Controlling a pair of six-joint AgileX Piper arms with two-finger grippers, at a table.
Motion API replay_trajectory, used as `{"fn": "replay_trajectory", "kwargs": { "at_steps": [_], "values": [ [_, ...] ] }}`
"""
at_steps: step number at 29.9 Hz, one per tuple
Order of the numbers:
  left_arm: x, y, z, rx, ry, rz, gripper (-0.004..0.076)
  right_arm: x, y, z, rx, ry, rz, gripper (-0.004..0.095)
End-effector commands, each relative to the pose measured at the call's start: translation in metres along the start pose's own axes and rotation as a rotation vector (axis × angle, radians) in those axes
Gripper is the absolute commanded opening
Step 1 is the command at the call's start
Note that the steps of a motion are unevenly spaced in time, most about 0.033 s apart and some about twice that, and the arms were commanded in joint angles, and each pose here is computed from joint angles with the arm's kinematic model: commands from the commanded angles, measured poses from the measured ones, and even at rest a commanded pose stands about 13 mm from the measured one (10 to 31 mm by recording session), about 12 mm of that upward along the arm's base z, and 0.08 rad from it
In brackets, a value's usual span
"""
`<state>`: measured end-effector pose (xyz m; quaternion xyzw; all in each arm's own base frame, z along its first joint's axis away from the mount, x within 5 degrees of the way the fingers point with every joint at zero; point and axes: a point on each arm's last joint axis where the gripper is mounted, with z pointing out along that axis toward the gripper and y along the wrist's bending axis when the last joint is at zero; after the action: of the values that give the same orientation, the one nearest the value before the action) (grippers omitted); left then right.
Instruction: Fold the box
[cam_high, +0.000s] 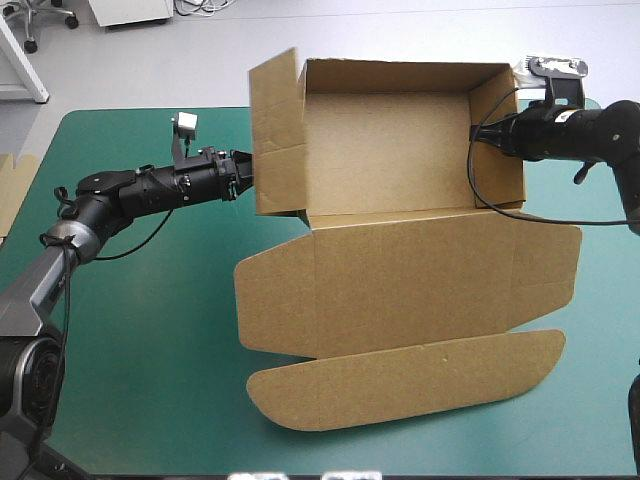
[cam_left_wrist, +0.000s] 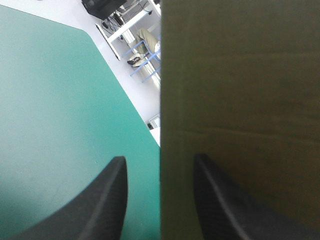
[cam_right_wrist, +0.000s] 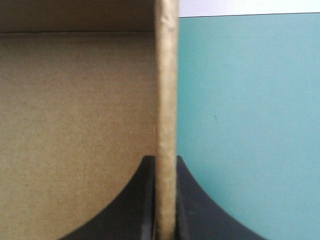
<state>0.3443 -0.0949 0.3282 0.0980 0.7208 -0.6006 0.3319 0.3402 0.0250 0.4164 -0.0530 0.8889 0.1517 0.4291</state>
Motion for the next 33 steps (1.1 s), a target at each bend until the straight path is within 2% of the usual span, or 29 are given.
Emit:
{"fn": "replay_trajectory", "kwargs": {
  "at_steps": [1, 10, 14, 23, 33],
  "values": [
    [-0.003, -0.049, 0.003, 0.212, 0.0, 0.043, 0.0311, -0.016, 0.008, -0.024, -0.016, -0.135, 0.021, -0.0017],
    [-0.004, -0.061, 0.017, 0.229, -0.006, 0.066, 0.0311, -0.016, 0.008, -0.024, -0.015, -0.133, 0.02, -0.0017],
    [-0.015, -0.08, 0.02, 0.25, 0.002, 0.121, 0.0311, -0.016, 0.008, -0.024, -0.01, -0.129, 0.015, -0.0017],
    [-0.025, -0.106, 0.039, 0.063, 0.08, 0.261, 0.0311, -0.016, 0.007, -0.024, -0.01, -0.131, 0.026, -0.0017],
    [-0.03, -0.115, 0.039, 0.038, 0.083, 0.294, 0.0311, -0.016, 0.007, -0.024, -0.011, -0.131, 0.042, -0.0017]
  ]
}}
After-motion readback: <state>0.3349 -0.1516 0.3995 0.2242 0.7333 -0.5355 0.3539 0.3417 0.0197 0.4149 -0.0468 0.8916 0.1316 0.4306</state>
